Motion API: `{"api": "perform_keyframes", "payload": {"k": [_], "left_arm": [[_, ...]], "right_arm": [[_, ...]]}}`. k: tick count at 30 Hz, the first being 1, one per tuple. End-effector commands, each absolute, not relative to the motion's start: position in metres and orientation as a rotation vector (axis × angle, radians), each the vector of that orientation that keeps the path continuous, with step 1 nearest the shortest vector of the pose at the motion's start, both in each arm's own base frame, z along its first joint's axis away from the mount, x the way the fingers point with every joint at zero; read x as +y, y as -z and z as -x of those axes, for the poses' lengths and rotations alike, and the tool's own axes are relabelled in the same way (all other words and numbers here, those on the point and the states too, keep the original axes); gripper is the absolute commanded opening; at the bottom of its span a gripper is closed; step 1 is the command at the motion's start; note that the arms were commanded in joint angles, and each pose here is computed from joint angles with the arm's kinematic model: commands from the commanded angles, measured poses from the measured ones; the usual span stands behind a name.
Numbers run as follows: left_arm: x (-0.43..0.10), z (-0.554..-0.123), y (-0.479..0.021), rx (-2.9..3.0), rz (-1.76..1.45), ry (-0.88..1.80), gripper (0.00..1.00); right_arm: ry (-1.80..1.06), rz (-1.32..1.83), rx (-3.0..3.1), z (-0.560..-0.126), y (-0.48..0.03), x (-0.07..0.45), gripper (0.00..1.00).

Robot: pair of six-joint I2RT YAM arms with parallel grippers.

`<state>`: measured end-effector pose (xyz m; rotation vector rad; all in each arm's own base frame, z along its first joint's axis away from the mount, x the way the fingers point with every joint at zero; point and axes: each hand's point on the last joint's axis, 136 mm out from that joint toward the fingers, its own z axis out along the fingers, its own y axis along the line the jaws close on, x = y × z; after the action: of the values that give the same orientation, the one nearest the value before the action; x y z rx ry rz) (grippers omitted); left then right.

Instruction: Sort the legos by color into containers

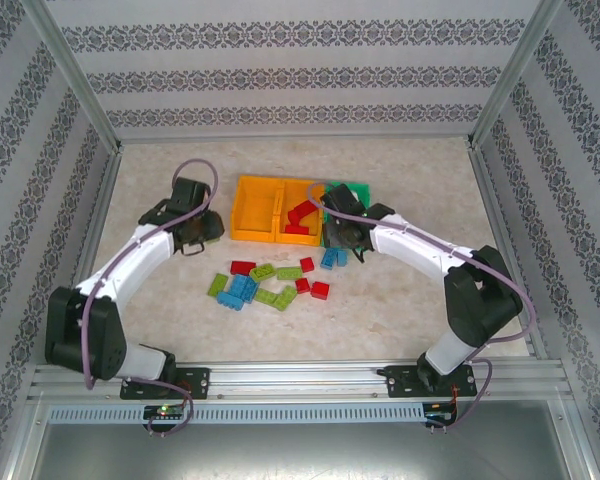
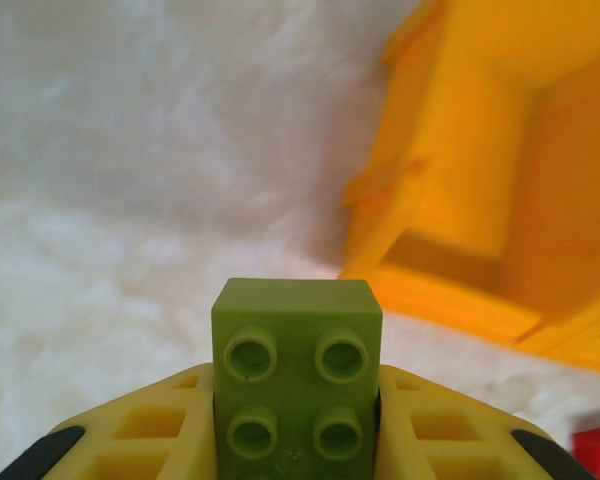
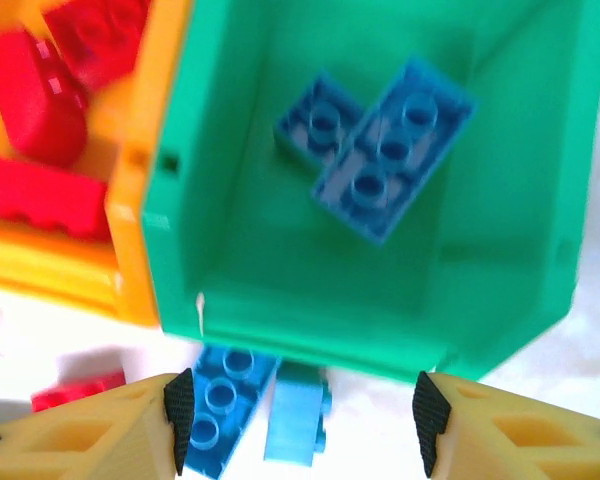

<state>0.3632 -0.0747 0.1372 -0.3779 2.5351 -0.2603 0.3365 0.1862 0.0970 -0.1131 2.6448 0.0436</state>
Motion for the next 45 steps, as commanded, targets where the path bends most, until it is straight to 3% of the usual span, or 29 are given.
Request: {"api": "perform_keyframes", "payload": {"k": [1, 9, 18, 29, 36, 45], "left_arm": [[-0.1, -0.406, -0.162, 2.47, 0.234, 0.355, 0.05], [-0.142, -0.47, -0.158, 2.5, 0.078, 0.392, 0.06], [-0.16, -0.497, -0.131, 2.559, 0.023, 0.365, 0.14], [-0.178, -0.485, -0.131, 2.563, -0.061, 0.297, 0.39], [-0.175, -0.468, -0.132, 2.557, -0.042, 0.312, 0.42], [-0.167, -0.45, -0.138, 2.541, -0.03, 0.308, 0.43]], "right_arm": [[-0.089, 0.056, 2.637, -0.323, -0.092, 0.193, 0.63], [-0.097, 0.012, 2.68, -0.306, -0.067, 0.191, 0.63], [0.011, 0.047, 2.696, -0.314, -0.048, 0.19, 0.58], [0.043, 0.046, 2.723, -0.32, -0.032, 0.183, 0.44], [0.062, 0.034, 2.727, -0.32, -0.027, 0.175, 0.26], [-0.02, 0.071, 2.765, -0.291, -0.027, 0.18, 0.18]]}}
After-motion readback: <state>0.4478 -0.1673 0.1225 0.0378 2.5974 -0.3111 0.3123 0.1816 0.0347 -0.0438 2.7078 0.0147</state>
